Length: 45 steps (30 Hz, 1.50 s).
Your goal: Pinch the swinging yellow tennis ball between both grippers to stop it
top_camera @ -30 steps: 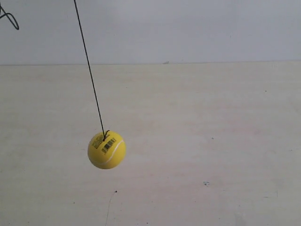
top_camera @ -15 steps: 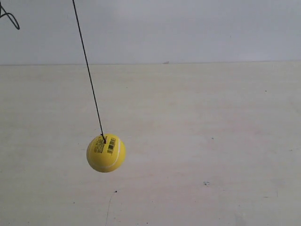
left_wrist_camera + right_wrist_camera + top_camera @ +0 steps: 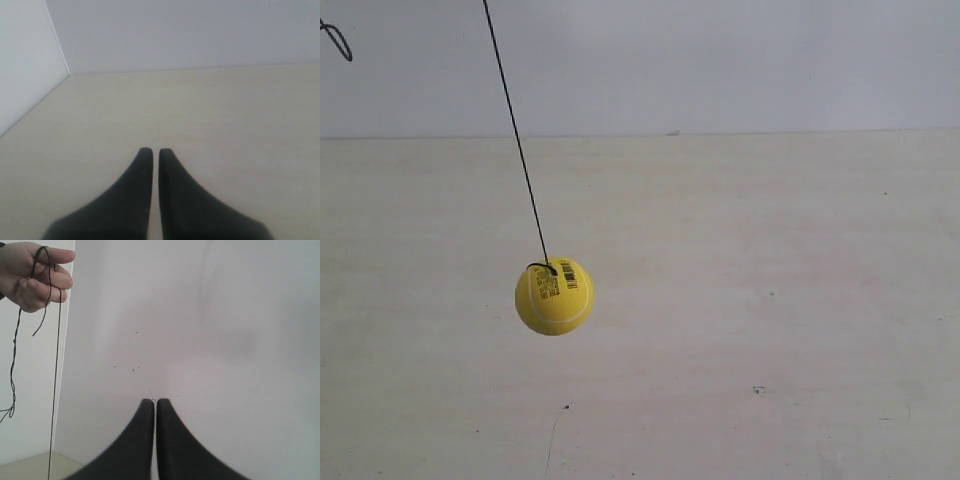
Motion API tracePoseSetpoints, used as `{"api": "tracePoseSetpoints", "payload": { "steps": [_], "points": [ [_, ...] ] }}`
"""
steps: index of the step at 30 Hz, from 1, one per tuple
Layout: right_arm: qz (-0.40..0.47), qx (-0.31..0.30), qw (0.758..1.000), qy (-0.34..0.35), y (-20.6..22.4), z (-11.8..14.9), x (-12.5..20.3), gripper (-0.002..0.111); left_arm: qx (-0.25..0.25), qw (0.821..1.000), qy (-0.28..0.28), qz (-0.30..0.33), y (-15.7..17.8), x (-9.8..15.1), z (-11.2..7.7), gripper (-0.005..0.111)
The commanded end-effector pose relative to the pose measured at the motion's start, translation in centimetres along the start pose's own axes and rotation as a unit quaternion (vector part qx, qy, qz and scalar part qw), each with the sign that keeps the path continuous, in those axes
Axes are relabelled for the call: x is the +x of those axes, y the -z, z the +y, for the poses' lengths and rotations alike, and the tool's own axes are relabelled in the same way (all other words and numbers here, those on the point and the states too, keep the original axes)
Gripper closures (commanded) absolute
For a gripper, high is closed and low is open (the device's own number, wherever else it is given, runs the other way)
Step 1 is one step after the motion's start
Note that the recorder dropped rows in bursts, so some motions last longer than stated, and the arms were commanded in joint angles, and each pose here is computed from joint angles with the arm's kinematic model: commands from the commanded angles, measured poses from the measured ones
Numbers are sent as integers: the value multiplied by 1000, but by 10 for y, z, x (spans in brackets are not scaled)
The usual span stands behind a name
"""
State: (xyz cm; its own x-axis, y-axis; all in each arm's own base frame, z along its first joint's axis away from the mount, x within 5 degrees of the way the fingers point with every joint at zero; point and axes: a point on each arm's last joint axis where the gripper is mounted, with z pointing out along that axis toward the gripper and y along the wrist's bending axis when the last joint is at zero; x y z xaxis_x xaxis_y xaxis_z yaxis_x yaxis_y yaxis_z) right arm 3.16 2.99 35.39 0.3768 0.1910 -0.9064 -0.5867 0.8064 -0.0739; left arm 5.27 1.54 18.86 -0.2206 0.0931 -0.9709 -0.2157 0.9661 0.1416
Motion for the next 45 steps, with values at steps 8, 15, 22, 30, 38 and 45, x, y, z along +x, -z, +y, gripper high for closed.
{"api": "tracePoseSetpoints", "payload": {
  "steps": [8,15,22,30,38,45],
  "points": [
    [-34,98,995,13,25,-6,-9,108,1,1000,-3,3,0,1,0,102],
    [-66,193,975,89,37,-3,-18,108,1,1000,-3,3,0,1,0,102],
    [-18,258,959,113,38,-8,-11,108,1,1000,-3,2,0,1,0,102],
    [123,263,948,129,42,-21,62,108,1,1000,-3,2,0,1,0,102],
    [295,276,914,49,66,-25,150,108,1,1000,-3,2,0,1,0,102],
    [323,292,900,2,71,-25,156,108,1,1000,-3,2,0,1,0,102]
  ]
}}
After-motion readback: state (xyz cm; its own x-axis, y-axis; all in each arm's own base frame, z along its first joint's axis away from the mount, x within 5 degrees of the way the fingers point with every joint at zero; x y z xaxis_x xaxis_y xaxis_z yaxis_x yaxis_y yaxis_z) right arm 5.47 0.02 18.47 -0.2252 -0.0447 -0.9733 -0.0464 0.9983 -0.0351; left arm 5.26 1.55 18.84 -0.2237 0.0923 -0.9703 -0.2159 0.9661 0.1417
